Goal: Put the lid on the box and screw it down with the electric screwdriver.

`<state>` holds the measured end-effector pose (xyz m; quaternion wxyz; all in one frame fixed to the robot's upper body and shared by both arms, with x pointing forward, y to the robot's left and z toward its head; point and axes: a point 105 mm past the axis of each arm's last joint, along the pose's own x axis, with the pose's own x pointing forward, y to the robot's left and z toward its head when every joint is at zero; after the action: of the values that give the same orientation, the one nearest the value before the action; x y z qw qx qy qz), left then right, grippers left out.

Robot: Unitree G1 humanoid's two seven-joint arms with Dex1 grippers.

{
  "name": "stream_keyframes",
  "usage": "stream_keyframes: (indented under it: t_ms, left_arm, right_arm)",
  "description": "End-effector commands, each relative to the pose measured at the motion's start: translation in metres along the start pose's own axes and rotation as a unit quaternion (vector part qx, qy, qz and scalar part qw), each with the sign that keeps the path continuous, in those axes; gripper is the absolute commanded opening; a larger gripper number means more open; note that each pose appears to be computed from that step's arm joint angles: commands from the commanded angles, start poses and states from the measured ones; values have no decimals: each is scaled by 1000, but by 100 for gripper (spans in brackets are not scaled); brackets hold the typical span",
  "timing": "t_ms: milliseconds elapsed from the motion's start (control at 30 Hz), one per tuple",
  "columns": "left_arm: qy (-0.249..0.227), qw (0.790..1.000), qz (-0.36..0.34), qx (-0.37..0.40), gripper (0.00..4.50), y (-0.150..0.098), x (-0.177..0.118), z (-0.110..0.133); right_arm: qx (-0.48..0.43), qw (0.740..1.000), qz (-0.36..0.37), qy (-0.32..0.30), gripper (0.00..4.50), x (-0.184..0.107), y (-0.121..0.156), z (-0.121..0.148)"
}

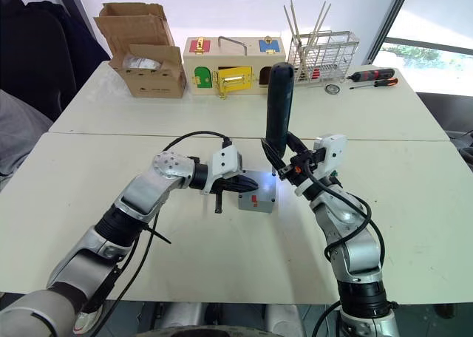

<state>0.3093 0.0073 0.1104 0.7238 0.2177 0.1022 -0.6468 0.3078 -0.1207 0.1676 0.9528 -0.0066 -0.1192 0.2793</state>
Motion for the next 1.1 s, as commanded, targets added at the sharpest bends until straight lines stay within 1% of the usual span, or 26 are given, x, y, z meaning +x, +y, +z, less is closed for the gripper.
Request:
stream_keyframes:
  t_ms: [33,233,467,833,1100]
  left_arm:
    - [84,995,-18,-54,10,-15,8,-50]
    - [87,995,-17,-55,10,-15,7,-51]
    - [88,994,-18,-54,10,-15,6,-52]
    - [88,994,-18,-56,10,-16,7,-53]
    - [86,995,-15,-57,10,-17,7,-53]
  right_arm:
    - [23,999,-3,49,181,-10,1,-26]
    - [33,998,-12,59,181,-16,0,-36]
    - [35,997,-13,62,181,-17,1,-40]
    - [26,998,-14,57,181,-15,-3,-35]
    - [25,998,-10,60,181,-15,-4,-37]
